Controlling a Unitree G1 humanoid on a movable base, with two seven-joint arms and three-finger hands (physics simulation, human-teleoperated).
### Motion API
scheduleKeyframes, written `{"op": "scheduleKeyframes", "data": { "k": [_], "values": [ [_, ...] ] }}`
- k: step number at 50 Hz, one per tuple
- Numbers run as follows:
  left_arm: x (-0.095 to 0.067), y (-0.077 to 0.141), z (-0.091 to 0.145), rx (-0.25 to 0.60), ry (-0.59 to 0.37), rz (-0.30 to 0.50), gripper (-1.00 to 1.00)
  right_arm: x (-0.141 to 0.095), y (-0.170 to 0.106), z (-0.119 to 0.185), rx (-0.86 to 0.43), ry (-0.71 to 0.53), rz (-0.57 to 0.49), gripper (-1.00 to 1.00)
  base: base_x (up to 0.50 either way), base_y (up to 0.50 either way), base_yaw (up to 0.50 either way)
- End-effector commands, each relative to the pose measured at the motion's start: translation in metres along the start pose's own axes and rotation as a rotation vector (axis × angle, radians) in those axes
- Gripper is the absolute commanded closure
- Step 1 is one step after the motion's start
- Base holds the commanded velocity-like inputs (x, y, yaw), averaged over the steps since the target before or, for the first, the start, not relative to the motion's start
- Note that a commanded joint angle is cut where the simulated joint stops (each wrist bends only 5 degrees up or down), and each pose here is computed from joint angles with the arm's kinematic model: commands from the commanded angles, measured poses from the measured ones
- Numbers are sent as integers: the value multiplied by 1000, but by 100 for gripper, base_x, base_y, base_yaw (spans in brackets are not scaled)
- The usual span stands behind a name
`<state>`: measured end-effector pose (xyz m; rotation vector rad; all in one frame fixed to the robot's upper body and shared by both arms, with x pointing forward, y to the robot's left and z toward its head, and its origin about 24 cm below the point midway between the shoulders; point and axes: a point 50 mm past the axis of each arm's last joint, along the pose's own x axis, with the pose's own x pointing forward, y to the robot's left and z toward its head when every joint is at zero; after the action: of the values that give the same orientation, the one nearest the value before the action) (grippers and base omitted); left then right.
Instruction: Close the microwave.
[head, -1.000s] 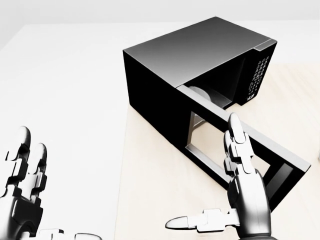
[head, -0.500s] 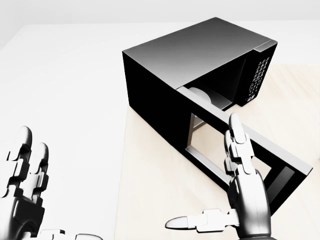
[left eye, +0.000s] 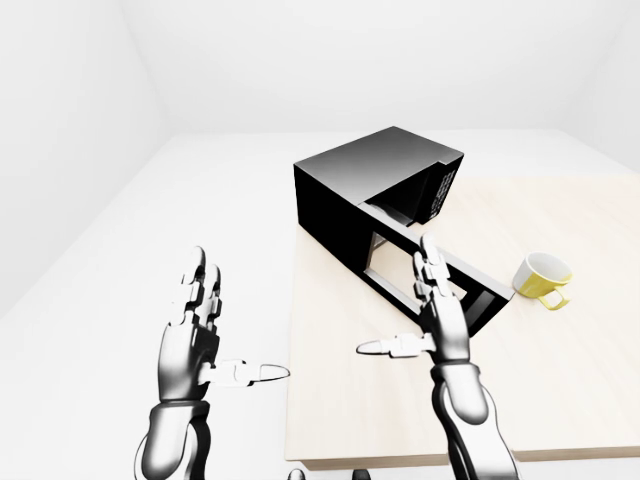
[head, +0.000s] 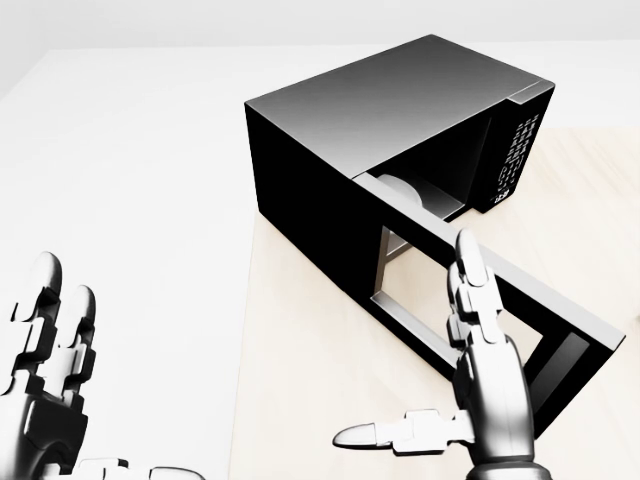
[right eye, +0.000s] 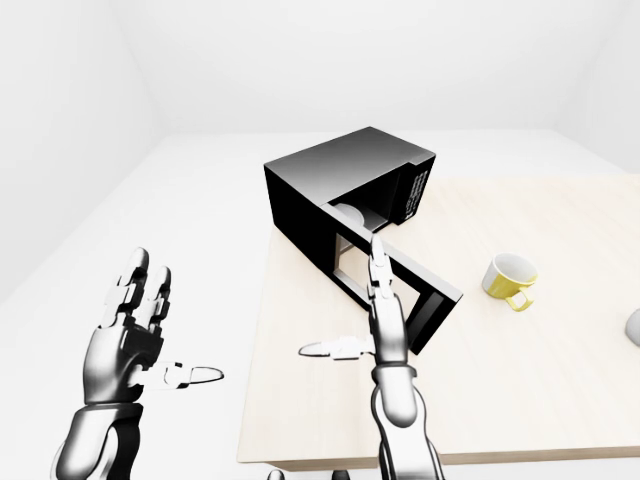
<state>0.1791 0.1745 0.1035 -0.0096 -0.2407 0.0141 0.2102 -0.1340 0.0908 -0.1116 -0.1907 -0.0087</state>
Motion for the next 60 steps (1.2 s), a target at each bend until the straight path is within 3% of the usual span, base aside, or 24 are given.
{"op": "scheduleKeyframes", "data": {
  "k": [1, 16, 32, 42, 60],
  "values": [
    [0, 0, 0, -2, 0, 0, -100, 7, -2, -11, 4, 23, -10, -100, 0, 0, 0],
    [-1, -1, 0, 0, 2, -7, -100, 20, -3, -33, 27, 72, -7, -100, 0, 0, 0],
    [-2, 0, 2, -2, -1, -8, -100, 53, -10, -61, 33, 148, -38, -100, 0, 0, 0],
    [0, 1, 2, 6, -1, -4, -100, 85, -18, -96, 29, 328, -55, -100, 0, 0, 0],
    [0, 0, 0, 6, 1, -9, -100, 101, -29, -115, 40, 469, -69, -100, 0, 0, 0]
  ]
}}
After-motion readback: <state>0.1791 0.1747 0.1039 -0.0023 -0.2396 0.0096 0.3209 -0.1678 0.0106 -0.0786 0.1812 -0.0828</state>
